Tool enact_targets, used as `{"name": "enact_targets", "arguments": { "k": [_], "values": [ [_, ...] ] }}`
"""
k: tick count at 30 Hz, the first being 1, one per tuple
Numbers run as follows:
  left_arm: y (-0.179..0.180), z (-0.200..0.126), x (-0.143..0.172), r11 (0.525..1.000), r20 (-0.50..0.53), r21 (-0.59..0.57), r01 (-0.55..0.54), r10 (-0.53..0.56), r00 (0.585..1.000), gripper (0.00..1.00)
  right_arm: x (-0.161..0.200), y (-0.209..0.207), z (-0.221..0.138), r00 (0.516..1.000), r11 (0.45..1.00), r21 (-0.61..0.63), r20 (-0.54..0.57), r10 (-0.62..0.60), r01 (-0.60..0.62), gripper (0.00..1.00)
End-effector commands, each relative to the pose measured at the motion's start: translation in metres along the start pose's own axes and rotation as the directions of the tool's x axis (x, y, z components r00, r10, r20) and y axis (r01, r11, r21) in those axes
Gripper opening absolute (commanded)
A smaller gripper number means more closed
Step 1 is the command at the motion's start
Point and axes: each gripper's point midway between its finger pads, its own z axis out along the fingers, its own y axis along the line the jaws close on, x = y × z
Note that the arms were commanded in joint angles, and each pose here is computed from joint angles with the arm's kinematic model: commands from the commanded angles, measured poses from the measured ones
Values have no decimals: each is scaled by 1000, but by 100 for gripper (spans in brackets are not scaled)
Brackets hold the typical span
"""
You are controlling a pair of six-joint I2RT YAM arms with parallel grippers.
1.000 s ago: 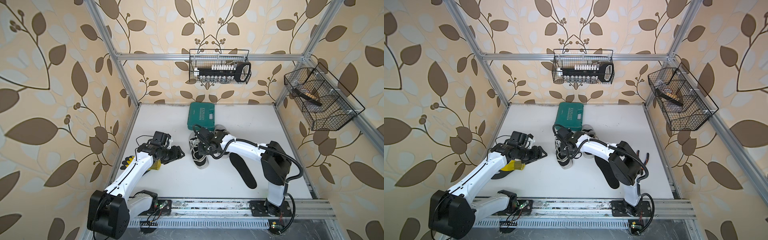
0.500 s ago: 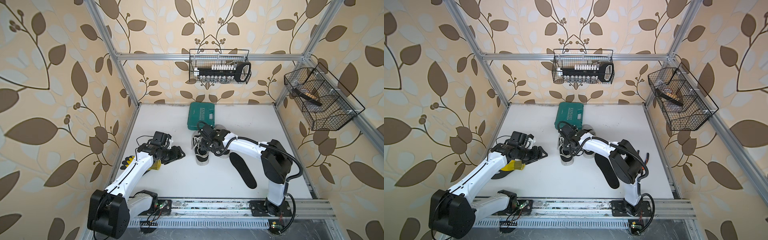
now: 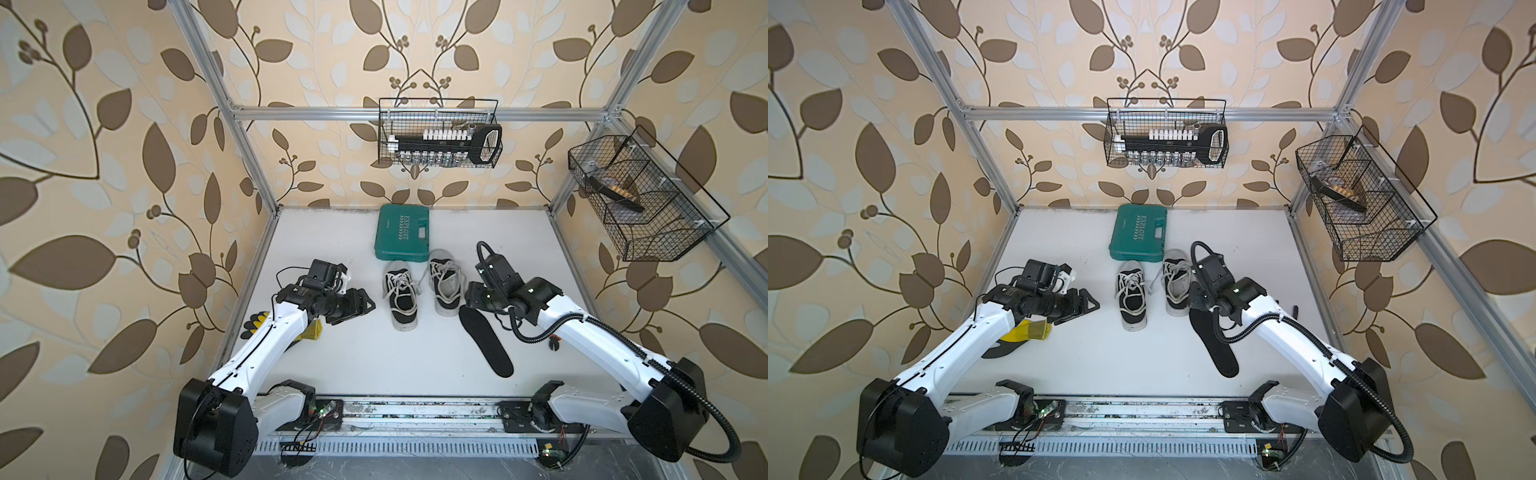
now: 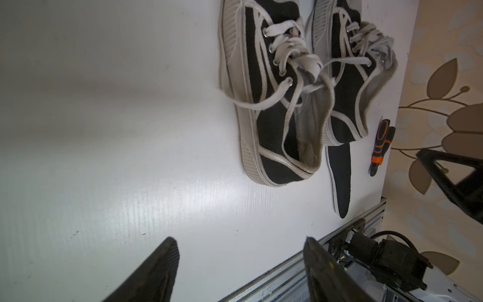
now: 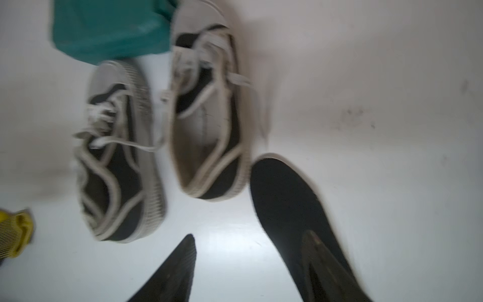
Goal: Insert the insole into the shoe
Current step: Move the shoe to the center of the board, then pick up the insole from the center of the board.
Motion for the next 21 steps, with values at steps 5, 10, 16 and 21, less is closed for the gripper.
{"name": "enact_targets", "arguments": {
  "k": [5, 10, 16, 21],
  "values": [
    [-35, 21, 3, 997, -7, 38, -61, 61, 998, 76, 42, -48, 45, 982, 995, 74, -173, 77, -65, 64],
    [-44, 31, 10, 996, -29, 45, -75, 76, 997, 76, 47, -56, 67, 977, 995, 94, -208, 53, -35, 64],
    [-49, 33, 9, 996, -31, 49, -72, 73, 997, 76, 53, -45, 84, 969, 998, 46, -242, 44, -34, 60],
    [-55, 37, 9, 995, -43, 55, -78, 80, 996, 76, 58, -39, 90, 969, 998, 63, -247, 18, -3, 56]
  ]
}}
